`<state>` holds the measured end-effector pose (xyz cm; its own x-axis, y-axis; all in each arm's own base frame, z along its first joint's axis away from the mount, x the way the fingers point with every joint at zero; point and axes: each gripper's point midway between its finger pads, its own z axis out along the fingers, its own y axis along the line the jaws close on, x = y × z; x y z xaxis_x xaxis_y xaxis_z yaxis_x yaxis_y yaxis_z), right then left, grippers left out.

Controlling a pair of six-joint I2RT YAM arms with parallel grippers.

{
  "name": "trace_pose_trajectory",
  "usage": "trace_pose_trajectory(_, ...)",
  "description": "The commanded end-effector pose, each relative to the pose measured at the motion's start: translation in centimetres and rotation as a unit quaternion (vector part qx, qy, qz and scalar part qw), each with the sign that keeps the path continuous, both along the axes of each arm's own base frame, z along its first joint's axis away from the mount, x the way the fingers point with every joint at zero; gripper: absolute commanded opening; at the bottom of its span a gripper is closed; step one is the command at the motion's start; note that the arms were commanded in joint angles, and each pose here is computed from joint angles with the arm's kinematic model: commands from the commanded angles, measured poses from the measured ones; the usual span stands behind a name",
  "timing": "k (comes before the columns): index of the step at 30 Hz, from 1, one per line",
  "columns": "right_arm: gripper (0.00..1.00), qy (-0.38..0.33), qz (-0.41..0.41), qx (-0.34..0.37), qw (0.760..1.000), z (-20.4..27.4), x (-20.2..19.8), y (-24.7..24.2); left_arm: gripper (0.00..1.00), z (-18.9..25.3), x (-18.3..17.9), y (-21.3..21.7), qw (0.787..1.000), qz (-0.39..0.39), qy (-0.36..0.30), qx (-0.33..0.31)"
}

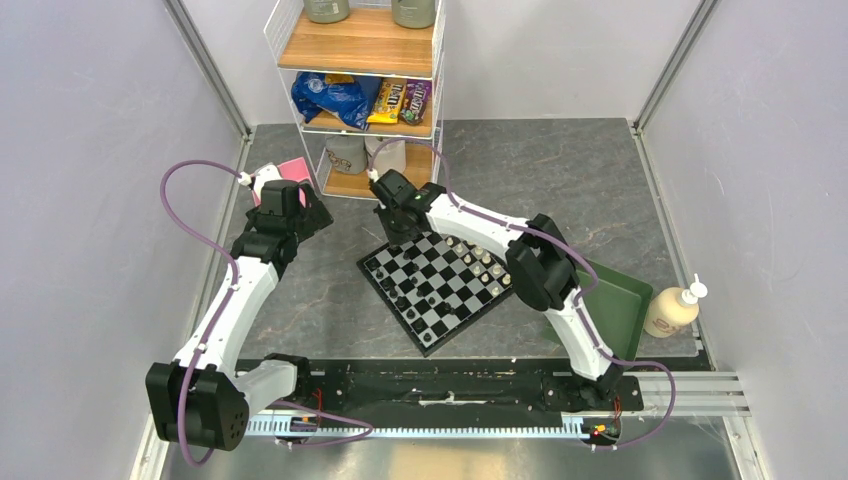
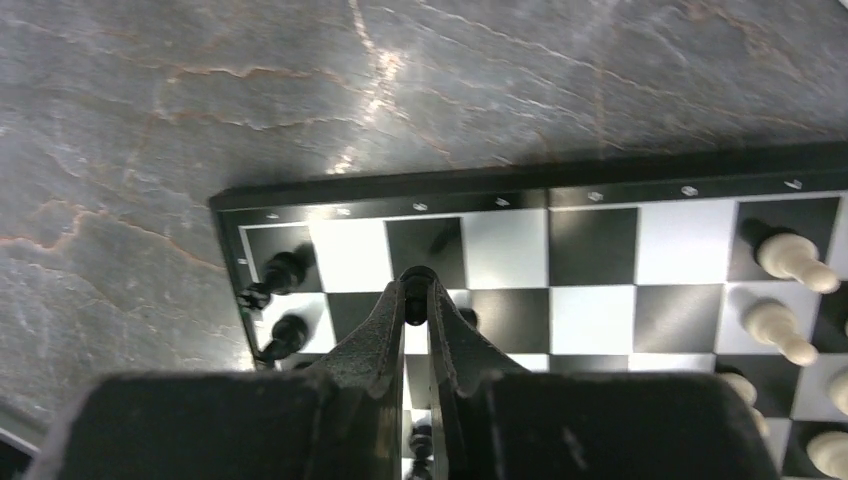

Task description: Set up the chess pieces on the board

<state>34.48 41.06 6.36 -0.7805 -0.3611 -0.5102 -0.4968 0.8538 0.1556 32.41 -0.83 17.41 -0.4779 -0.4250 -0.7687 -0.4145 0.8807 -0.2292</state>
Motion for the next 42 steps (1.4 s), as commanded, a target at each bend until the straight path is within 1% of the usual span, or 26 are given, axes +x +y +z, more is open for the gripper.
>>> trace_pose_trajectory(1, 0.15, -0.017, 0.025, 0.003, 1.000, 0.4, -0.2, 2.2, 1.00, 2.1, 1.1, 0.3, 0.999, -0.001, -0.031, 0.010)
trace_pose_trajectory(6, 0.15, -0.017, 0.038, -0.003, 0.999, -0.1, -0.7, 3.2, 1.00, 2.3, 1.0, 0.4, 0.999, -0.001, -0.033, 0.012)
trace_pose_trajectory(17, 0.15, -0.015, 0.039, -0.018, 0.999, -1.4, -0.8, 3.2, 1.00, 2.3, 0.8, 0.6, 0.999, 0.003, -0.033, 0.013)
trace_pose_trajectory(28, 0.15, -0.009, 0.053, -0.013, 0.998, -1.4, -1.8, 4.0, 1.00, 2.0, 0.7, 0.7, 0.999, 0.004, -0.030, 0.012)
trace_pose_trajectory(34, 0.17, -0.004, 0.053, -0.018, 0.998, -1.9, -2.2, 3.9, 1.00, 1.9, 0.7, 0.7, 0.999, 0.004, -0.030, 0.012)
trace_pose_trajectory(38, 0.20, -0.007, 0.050, -0.023, 0.998, -2.1, -2.0, 3.8, 1.00, 1.9, 0.6, 0.7, 0.999, 0.004, -0.031, 0.012)
trace_pose_trajectory(42, 0.28, -0.011, 0.050, -0.023, 0.998, -1.9, -1.8, 3.8, 1.00, 1.9, 0.6, 0.7, 0.999, 0.003, -0.031, 0.012)
